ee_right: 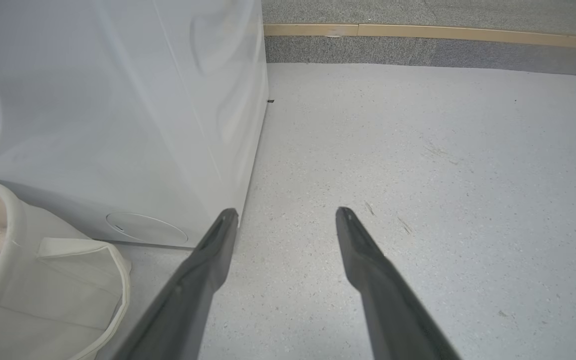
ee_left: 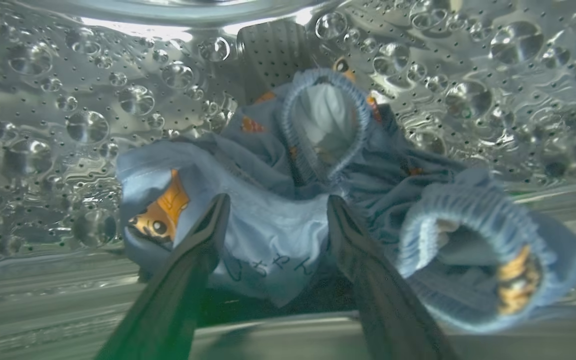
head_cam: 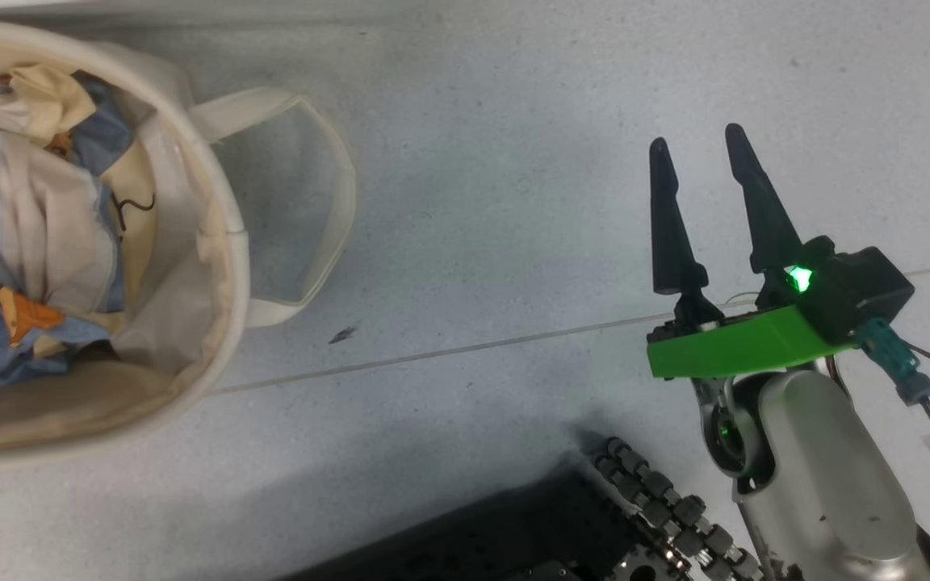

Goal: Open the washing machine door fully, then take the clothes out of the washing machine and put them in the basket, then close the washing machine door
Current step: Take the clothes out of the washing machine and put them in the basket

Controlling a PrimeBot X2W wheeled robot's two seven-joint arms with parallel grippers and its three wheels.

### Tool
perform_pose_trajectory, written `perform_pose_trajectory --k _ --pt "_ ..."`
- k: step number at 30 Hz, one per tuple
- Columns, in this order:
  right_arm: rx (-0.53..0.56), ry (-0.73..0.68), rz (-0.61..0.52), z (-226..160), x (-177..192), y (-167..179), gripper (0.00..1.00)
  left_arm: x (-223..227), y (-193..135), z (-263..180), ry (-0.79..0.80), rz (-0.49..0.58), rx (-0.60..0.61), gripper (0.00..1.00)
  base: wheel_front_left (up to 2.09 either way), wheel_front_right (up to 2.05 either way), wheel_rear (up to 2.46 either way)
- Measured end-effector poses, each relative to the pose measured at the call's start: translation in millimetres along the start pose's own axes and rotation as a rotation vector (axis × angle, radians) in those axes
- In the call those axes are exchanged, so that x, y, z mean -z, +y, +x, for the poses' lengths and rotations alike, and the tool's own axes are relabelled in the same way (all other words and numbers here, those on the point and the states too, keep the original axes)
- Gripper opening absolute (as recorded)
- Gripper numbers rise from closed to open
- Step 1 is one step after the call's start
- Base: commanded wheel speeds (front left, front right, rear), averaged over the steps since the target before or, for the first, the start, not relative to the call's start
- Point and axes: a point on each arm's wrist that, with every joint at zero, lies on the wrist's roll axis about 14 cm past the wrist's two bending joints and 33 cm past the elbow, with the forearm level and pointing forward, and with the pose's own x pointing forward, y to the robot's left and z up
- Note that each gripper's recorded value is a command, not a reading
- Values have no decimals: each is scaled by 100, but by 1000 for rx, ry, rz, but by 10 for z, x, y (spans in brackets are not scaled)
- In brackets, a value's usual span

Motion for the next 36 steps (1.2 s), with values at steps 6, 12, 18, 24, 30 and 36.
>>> perform_pose_trajectory --k 6,12,18,24,30,36 --pt "6 26 17 -9 102 -15 100 59 -36 111 11 -10 12 100 0 0 0" --pt "5 31 23 0 134 -9 100 147 -12 161 27 -20 13 100 4 4 4" --pt "-6 29 20 19 139 28 100 221 98 157 32 -73 2 100 6 6 6" --pt "-14 37 24 33 187 61 100 200 114 166 2 -74 5 0 1 1 1" --pt "-17 46 26 27 227 75 100 126 129 162 -59 -75 6 0 0 0 0" --pt "-26 44 14 46 228 103 100 31 184 115 -126 -80 -4 0 0 0 0"
